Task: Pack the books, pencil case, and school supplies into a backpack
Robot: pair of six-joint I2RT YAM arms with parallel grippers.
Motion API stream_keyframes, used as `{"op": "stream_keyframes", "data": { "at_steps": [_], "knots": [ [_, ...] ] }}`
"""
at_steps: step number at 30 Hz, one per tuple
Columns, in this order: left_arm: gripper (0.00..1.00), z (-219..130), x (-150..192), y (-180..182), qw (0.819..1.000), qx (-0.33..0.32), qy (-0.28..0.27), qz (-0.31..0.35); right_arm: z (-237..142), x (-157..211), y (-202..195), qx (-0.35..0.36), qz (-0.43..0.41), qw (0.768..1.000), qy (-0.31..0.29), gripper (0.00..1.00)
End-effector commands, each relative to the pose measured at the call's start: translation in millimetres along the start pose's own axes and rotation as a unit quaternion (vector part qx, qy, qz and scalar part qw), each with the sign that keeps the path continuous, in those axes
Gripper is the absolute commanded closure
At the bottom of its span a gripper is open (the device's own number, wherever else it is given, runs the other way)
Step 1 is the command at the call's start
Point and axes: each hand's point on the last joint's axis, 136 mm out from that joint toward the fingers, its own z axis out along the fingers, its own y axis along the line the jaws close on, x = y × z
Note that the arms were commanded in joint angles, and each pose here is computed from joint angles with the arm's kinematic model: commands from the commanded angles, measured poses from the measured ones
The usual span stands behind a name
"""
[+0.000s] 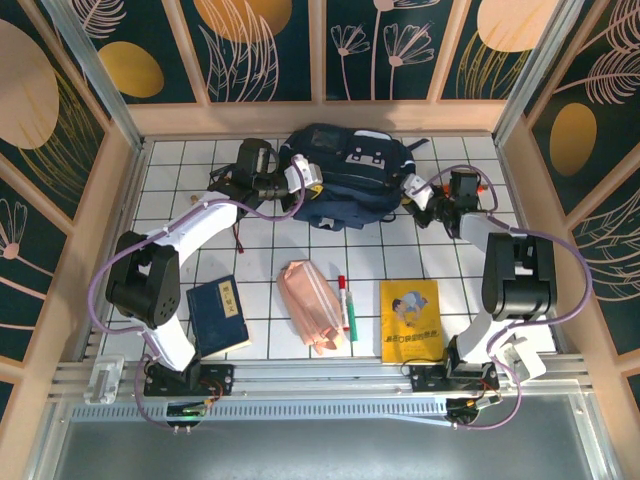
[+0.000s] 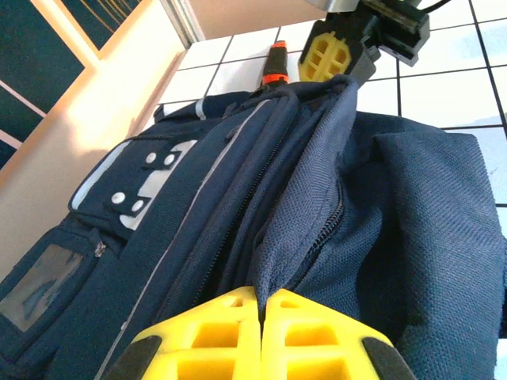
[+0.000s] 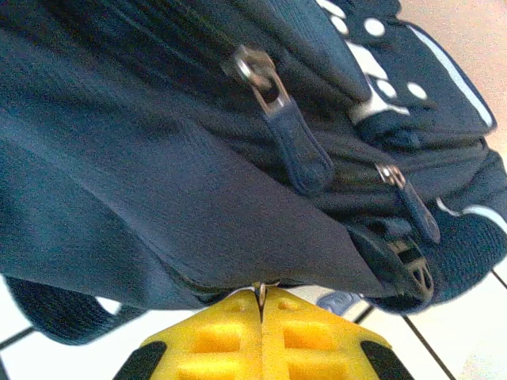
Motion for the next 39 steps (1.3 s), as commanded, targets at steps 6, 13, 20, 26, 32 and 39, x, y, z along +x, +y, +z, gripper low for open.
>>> {"op": "stream_keyframes", "data": {
  "at_steps": [6, 13, 20, 26, 32, 39],
  "knots": [
    [1.0, 9.0, -5.0, 0.8, 1.0, -0.008, -0.02, 0.022, -1.0, -73.7, 66.1, -0.1, -0.038, 0.992, -0.065, 1.0],
    [1.0, 9.8, 13.9, -14.8, 1.0, -0.003, 0.001, 0.027, -9.0, -103.1, 77.0, -0.11, 0.004, 0.99, -0.09, 1.0],
    [1.0, 7.7, 25.9, -21.4, 1.0, -0.018, 0.002, -0.003, -11.0, -98.2, 66.0, -0.099, 0.057, 0.992, -0.05, 1.0],
    [1.0, 13.3, 28.1, -24.7, 1.0, -0.025, 0.006, -0.012, 4.4, -156.5, 99.5, -0.13, 0.067, 0.983, -0.113, 1.0],
    [1.0, 20.4, 24.7, -25.9, 0.999, -0.028, -0.002, -0.026, 26.6, -191.3, 134.5, -0.168, 0.055, 0.975, -0.137, 1.0],
    [1.0, 28.8, 23.0, -29.0, 0.999, -0.029, -0.01, -0.039, 32.8, -220.9, 160.8, -0.195, 0.075, 0.962, -0.174, 1.0]
  ]
}}
